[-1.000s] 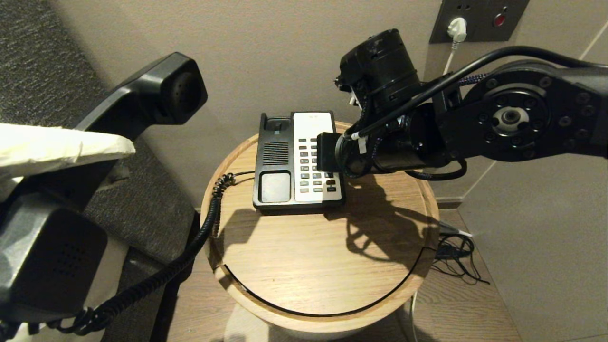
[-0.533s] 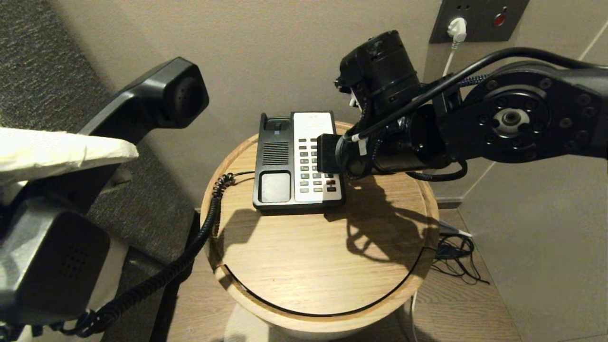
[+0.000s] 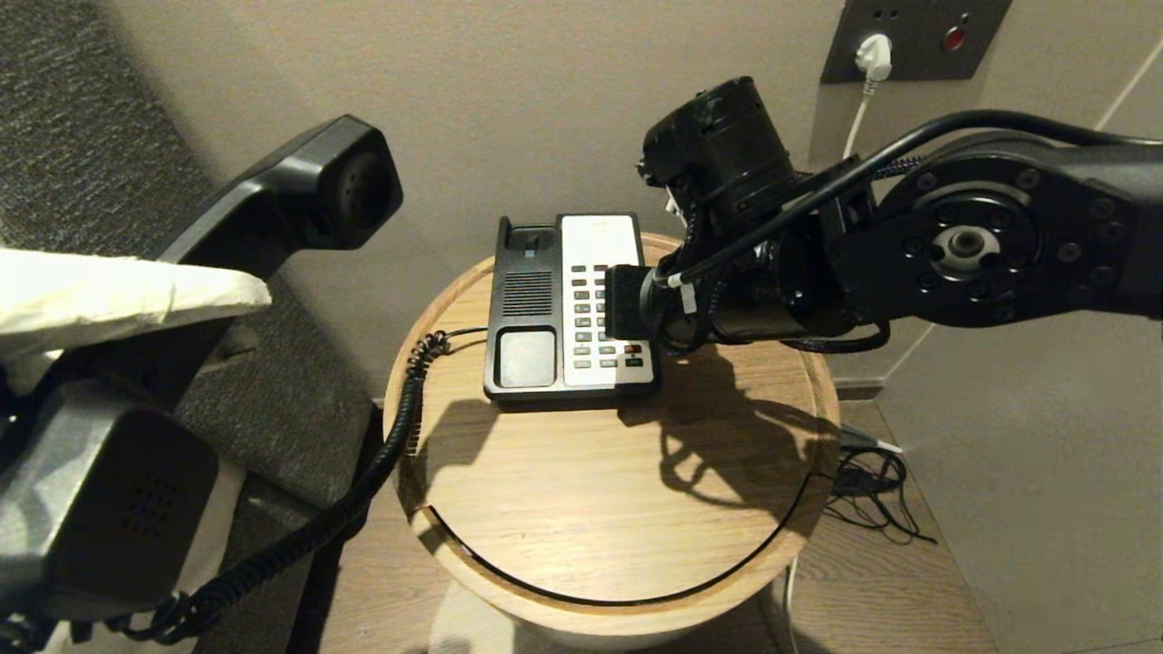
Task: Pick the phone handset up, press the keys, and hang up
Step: Dial the number
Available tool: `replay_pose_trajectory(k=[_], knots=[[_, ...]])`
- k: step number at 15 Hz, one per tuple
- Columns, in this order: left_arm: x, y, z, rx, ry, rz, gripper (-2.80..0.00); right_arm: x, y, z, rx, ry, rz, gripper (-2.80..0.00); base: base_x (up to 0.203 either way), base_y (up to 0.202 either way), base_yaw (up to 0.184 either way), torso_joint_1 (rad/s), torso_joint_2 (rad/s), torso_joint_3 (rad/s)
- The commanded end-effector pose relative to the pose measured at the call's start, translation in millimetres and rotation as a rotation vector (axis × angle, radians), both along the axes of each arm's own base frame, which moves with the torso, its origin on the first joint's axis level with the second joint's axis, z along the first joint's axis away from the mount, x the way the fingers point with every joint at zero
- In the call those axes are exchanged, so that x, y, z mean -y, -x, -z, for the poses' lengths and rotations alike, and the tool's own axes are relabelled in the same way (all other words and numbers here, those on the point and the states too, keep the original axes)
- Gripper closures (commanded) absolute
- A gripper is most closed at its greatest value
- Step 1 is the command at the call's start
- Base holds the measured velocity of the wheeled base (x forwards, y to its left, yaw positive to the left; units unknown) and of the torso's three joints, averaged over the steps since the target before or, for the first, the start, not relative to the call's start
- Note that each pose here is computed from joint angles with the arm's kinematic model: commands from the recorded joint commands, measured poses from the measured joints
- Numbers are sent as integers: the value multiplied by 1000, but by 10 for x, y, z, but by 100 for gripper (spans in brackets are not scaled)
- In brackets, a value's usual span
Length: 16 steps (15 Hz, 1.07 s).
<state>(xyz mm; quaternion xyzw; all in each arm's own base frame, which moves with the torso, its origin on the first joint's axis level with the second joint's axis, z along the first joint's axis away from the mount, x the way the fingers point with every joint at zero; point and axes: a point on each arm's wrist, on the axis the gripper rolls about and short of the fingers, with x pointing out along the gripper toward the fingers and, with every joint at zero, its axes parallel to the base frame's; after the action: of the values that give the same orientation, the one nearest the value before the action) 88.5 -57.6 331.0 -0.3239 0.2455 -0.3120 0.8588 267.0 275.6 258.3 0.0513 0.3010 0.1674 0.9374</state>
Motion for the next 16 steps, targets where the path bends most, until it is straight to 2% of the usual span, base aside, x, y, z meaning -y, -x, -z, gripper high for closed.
replay_pose_trajectory(k=[1, 10, 16], knots=[[3, -4, 8, -8, 1, 0, 0, -3, -1, 22, -7, 8, 1, 0, 0, 0, 0, 0, 0, 0], [9, -14, 22, -5, 2, 1, 0, -29, 122, -122, 19, -32, -22, 0, 0, 0, 0, 0, 0, 0], [12, -20, 32, -9, 0, 1, 0, 68, 218, -171, -5, -29, -13, 0, 0, 0, 0, 0, 0, 0]])
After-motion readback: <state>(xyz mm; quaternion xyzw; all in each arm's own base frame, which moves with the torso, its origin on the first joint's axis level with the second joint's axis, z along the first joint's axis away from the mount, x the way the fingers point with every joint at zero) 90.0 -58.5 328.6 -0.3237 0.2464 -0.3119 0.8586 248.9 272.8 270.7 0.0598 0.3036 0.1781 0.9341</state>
